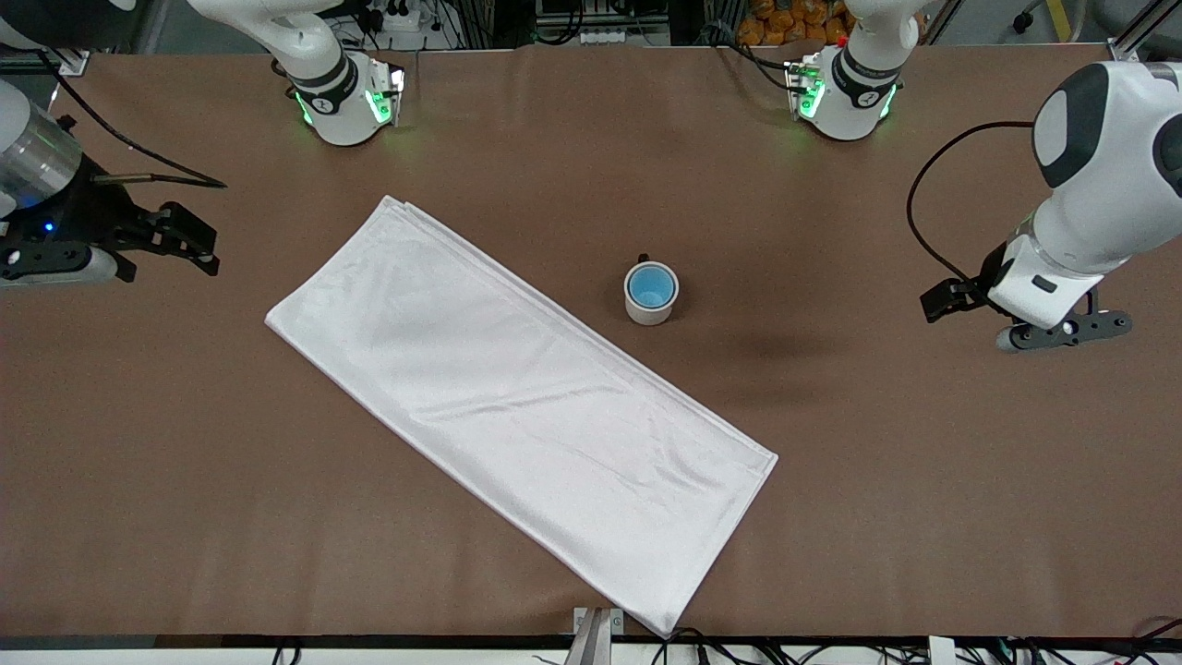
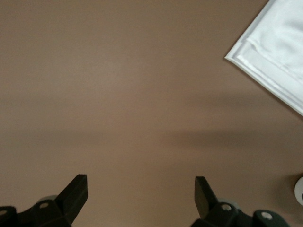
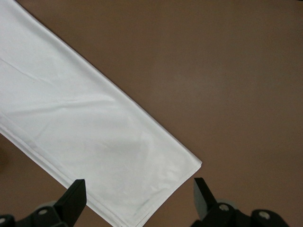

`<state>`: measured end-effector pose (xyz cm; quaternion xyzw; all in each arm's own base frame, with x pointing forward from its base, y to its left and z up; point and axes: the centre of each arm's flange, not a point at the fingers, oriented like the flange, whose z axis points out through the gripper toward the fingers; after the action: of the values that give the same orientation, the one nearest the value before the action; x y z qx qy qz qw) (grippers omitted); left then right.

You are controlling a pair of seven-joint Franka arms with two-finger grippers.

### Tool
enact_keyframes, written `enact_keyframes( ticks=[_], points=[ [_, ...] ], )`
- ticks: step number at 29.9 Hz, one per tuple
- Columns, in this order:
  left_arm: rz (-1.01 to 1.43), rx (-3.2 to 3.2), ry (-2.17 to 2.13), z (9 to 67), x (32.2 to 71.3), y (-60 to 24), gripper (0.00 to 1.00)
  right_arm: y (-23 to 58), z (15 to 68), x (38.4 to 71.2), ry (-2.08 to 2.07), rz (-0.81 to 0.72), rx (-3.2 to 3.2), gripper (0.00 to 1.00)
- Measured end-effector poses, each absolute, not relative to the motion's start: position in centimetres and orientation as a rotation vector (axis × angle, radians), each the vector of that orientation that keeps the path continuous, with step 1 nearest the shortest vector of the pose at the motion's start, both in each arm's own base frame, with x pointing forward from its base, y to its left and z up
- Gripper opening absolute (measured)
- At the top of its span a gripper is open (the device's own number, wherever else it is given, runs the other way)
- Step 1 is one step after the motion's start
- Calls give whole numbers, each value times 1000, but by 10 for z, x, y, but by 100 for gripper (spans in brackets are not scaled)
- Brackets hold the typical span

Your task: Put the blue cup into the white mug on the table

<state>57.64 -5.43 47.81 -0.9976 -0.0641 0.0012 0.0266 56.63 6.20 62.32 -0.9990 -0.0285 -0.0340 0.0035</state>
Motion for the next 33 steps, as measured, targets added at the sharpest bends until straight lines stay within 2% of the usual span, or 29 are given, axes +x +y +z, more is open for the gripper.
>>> enact_keyframes(
  ticks=[12,22,33],
  points=[
    [-17,-3077,-166,495,575,-43,100,55,623,567,-69,-107,-3132,100],
    [-49,-3063,70,523,574,26,100,53,623,567,-64,-107,-3132,100],
    [-79,-3096,135,564,576,-8,100,49,623,568,-52,-107,-3131,100]
  ],
)
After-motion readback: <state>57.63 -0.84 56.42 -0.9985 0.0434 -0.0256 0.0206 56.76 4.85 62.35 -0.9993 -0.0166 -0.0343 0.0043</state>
